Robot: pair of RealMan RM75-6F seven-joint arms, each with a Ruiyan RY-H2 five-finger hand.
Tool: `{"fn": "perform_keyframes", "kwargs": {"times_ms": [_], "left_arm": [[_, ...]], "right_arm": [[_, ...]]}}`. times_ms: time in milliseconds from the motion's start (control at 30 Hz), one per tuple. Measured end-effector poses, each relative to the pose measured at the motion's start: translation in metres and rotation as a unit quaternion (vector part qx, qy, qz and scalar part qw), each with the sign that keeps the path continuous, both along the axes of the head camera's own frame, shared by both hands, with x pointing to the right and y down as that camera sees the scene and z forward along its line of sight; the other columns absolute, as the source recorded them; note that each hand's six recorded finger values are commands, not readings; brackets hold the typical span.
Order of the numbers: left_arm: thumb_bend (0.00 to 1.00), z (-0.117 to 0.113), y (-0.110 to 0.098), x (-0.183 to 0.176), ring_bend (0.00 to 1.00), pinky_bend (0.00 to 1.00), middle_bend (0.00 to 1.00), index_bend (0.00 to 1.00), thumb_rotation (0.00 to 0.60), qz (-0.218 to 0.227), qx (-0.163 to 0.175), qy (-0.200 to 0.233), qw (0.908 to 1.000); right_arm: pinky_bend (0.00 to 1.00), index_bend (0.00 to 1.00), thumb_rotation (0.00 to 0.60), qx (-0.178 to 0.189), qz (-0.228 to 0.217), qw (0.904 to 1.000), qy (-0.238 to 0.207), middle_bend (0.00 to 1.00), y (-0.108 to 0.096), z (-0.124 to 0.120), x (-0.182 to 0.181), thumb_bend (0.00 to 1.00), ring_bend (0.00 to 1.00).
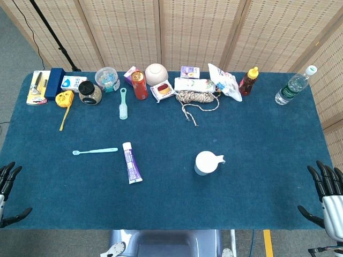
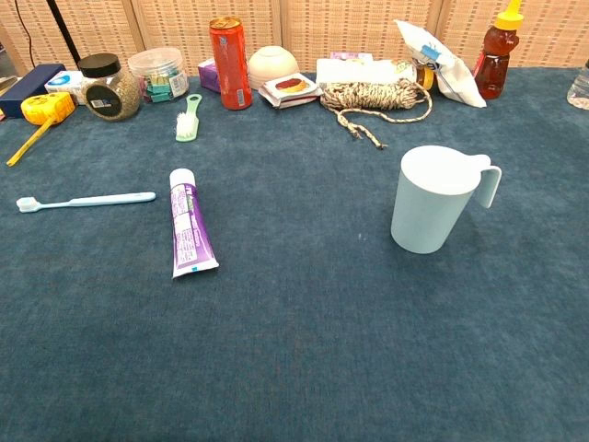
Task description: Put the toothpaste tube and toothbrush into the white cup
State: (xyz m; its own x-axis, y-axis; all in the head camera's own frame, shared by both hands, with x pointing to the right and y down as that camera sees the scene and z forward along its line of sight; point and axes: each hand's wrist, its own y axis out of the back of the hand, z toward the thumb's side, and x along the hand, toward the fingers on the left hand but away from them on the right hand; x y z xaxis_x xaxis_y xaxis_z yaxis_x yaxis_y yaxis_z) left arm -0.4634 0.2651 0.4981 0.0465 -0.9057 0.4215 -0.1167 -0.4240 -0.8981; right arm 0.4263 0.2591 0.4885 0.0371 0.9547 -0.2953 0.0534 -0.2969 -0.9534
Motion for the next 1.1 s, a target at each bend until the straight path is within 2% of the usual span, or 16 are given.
{"fn": "perform_keyframes", "kwargs": {"times_ms": [467,867,1100], "left_arm": [[0.03,0.004,0.0,0.004,0.0,0.0,0.0,0.0,0.6,0.008,0.0,-0.007,0.9999],[0.02,0.002,-0.002,0.002,0.0,0.0,0.0,0.0,0.6,-0.002,0.005,-0.008,1.0],[0.02,0.0,-0.004,-0.001,0.0,0.0,0.0,0.0,0.6,-0.013,0.011,-0.006,0.9998]], "right_arm": [[0.0,0.0,0.6,-0.011,-0.001,0.9999,-0.001,0.0,-0.005,0.008,0.001,0.0,0.0],[0.0,0.0,0.6,-0.025,-0.02,0.9986,-0.043,0.0,-0.015,0.027,-0.005,0.0,0.0],[0.0,0.0,0.6,-0.07,-0.057,0.9916,-0.093,0.0,-0.025,0.056,-0.026,0.0,0.0]]}}
